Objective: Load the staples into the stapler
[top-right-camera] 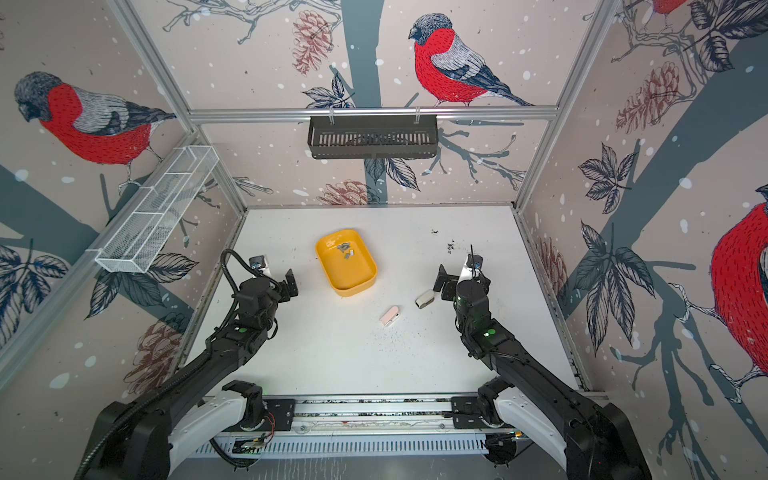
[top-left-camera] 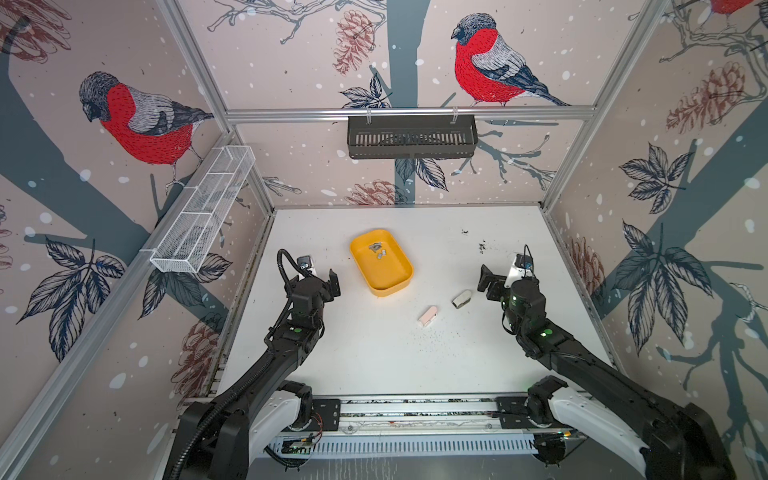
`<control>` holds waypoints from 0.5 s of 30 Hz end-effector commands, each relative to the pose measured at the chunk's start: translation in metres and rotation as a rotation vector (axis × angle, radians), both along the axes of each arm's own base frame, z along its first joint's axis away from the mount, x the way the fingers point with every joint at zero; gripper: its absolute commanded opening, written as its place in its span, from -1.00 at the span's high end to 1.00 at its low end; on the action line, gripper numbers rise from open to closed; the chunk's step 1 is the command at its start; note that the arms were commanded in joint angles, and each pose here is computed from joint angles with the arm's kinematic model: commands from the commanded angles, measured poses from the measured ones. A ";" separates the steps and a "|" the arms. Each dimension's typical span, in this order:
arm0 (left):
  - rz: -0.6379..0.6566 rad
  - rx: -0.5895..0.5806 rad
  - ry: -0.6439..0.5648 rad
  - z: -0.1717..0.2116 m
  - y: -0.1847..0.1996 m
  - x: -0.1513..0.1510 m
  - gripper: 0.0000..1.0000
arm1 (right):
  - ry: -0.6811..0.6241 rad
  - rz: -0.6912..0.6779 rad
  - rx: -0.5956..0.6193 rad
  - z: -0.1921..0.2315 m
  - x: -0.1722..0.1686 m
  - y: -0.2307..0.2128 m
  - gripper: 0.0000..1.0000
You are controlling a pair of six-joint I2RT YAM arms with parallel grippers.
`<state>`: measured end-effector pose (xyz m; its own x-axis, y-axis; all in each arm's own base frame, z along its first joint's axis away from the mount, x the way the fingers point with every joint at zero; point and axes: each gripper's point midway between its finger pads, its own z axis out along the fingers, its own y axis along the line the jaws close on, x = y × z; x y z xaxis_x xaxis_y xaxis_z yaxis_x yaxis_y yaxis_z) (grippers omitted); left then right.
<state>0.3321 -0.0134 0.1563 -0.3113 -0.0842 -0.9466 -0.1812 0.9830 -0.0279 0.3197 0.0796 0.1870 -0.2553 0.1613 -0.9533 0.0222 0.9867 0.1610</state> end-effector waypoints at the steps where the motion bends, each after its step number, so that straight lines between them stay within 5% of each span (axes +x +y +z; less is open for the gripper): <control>1: 0.003 0.036 -0.135 0.025 0.005 0.009 -0.95 | -0.055 0.021 -0.032 0.009 0.005 0.000 -1.00; 15: 0.017 0.072 -0.233 0.007 0.029 0.016 -0.95 | -0.084 -0.026 -0.068 0.000 0.022 -0.029 -0.99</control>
<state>0.3415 0.0169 0.1331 -0.2299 -0.0267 -0.9728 -0.2110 0.9772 0.0231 0.3371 0.0497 0.1750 -0.2236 0.1066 -0.9688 0.0579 0.9937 0.0960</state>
